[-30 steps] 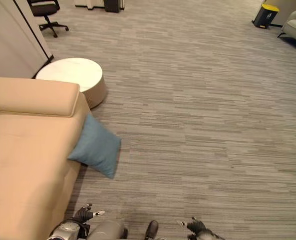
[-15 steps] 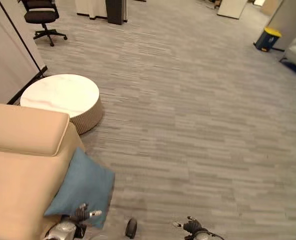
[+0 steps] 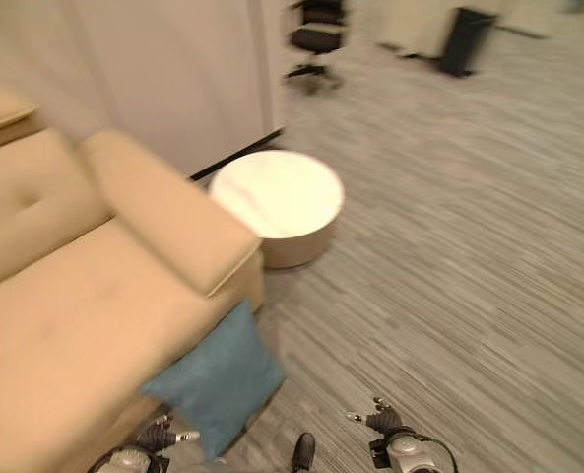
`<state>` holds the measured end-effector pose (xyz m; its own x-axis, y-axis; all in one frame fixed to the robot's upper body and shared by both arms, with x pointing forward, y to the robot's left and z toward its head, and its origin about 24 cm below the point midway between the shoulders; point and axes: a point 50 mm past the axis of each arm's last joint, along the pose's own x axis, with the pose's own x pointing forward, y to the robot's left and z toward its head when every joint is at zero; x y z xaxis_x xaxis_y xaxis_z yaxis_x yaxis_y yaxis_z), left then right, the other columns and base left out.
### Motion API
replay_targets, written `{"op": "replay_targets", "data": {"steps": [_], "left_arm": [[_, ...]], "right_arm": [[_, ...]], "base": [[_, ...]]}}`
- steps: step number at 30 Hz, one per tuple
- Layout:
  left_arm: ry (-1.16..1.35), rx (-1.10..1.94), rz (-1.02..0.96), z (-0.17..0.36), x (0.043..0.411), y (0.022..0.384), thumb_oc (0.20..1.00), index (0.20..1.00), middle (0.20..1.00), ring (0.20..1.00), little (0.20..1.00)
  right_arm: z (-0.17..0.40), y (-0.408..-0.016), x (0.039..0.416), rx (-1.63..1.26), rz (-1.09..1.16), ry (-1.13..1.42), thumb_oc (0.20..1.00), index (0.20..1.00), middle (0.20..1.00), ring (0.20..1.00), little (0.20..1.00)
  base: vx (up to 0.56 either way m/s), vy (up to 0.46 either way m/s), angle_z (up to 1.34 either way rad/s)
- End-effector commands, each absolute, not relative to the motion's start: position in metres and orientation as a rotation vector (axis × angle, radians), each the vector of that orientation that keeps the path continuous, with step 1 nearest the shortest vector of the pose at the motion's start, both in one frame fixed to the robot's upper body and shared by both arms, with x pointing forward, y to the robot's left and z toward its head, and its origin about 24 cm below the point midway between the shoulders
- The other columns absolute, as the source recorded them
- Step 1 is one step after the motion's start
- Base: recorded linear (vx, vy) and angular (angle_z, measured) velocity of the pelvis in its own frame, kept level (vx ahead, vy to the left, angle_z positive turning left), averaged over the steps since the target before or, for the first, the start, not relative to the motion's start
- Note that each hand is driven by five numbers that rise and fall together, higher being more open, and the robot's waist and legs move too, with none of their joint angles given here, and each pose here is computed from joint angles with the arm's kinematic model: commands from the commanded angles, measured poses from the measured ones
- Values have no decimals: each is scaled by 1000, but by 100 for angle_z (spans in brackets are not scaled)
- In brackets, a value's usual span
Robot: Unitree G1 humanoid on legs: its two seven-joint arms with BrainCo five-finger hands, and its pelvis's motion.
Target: Pick up all the scattered cushions and arrange them neatly on the sofa.
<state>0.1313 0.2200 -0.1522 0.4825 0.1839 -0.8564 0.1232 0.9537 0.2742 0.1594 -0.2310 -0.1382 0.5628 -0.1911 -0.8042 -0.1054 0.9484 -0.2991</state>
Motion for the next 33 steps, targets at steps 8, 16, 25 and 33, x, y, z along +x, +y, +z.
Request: {"op": "replay_targets", "data": {"steps": [8, 16, 25, 33], "left_arm": [[1003, 301, -16, -146, 152, 208, 1000, 1000, 1000, 1000, 1000], [998, 334, -42, -145, 154, 210, 1000, 1000, 1000, 1000, 1000], [1014, 329, -37, -148, 150, 208, 1000, 1000, 1000, 1000, 1000], [1021, 320, -61, -150, 149, 199, 1000, 1000, 1000, 1000, 1000]], "right_arm": [[-141, -232, 152, -324, -69, 982, 1000, 1000, 1000, 1000, 1000], [-134, -221, 173, -319, -33, 917, 1000, 1000, 1000, 1000, 1000], [-134, -222, 172, -314, -33, 922, 1000, 1000, 1000, 1000, 1000], [-130, -238, 170, -330, -81, 914, 1000, 1000, 1000, 1000, 1000]], "base": [[58, -29, 91], [84, 76, 48], [35, -127, 92], [-69, -134, 89]]}}
